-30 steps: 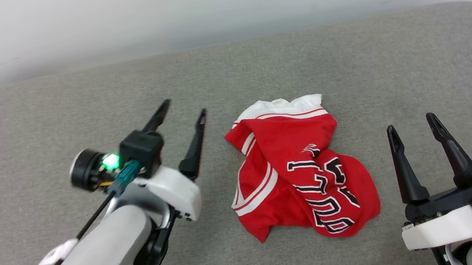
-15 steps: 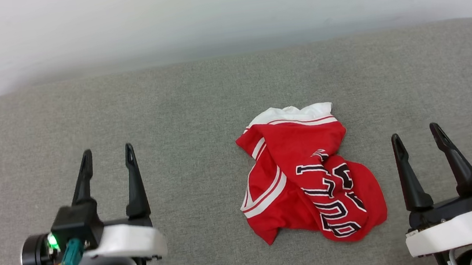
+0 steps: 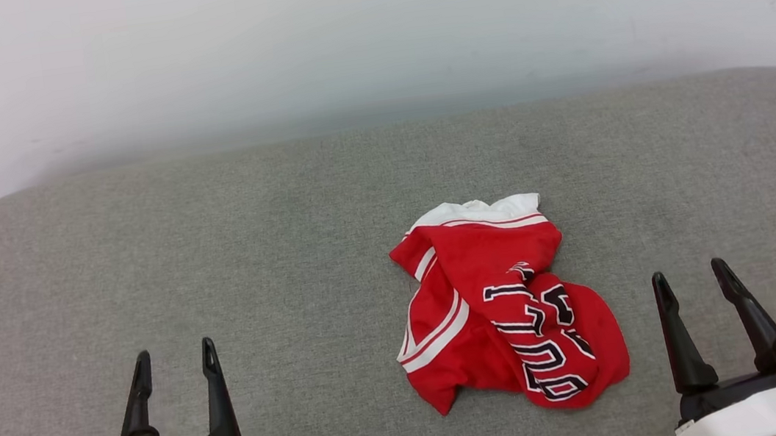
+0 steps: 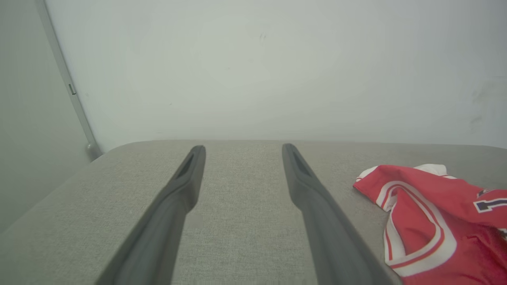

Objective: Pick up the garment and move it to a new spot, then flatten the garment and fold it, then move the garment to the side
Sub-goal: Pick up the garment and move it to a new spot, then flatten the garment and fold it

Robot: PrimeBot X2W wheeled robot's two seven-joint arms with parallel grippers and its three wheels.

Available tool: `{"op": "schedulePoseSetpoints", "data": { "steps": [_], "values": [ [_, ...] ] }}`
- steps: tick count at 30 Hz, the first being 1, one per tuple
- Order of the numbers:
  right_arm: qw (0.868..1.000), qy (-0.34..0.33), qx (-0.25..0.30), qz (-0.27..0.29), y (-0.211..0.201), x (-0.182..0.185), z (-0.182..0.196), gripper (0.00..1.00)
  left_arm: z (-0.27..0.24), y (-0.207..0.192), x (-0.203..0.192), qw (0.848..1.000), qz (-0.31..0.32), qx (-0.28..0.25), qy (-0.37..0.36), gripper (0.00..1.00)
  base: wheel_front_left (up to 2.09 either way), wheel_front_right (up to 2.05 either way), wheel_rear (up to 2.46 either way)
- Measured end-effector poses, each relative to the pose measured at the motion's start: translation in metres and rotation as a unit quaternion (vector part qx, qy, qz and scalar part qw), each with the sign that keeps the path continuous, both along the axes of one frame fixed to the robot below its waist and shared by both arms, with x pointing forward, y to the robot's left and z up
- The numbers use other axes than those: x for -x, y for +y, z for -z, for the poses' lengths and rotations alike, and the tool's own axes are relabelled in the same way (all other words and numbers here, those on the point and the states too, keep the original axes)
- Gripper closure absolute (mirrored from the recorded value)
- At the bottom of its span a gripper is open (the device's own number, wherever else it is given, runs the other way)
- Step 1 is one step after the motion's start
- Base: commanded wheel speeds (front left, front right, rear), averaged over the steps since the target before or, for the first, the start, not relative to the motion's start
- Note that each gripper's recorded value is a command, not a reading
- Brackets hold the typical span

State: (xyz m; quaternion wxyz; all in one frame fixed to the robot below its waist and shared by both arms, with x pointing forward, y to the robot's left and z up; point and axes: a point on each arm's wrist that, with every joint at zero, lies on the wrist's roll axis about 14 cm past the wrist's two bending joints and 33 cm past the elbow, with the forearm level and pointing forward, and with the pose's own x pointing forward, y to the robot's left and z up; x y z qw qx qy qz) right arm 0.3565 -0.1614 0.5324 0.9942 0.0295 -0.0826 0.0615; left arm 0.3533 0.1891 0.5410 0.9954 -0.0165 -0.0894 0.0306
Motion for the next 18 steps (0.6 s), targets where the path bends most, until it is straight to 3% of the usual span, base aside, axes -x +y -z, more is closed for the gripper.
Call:
{"op": "schedulePoseSetpoints", "data": {
  "steps": [18],
  "values": [
    [1.0, 0.004, -0.013, -0.003, 0.002, 0.002, 0.002, 0.0, 0.014, 0.005, 0.013, 1.0, -0.006, -0.007, 0.017, 0.0, 0.0, 0.0, 0.0]
  ]
}}
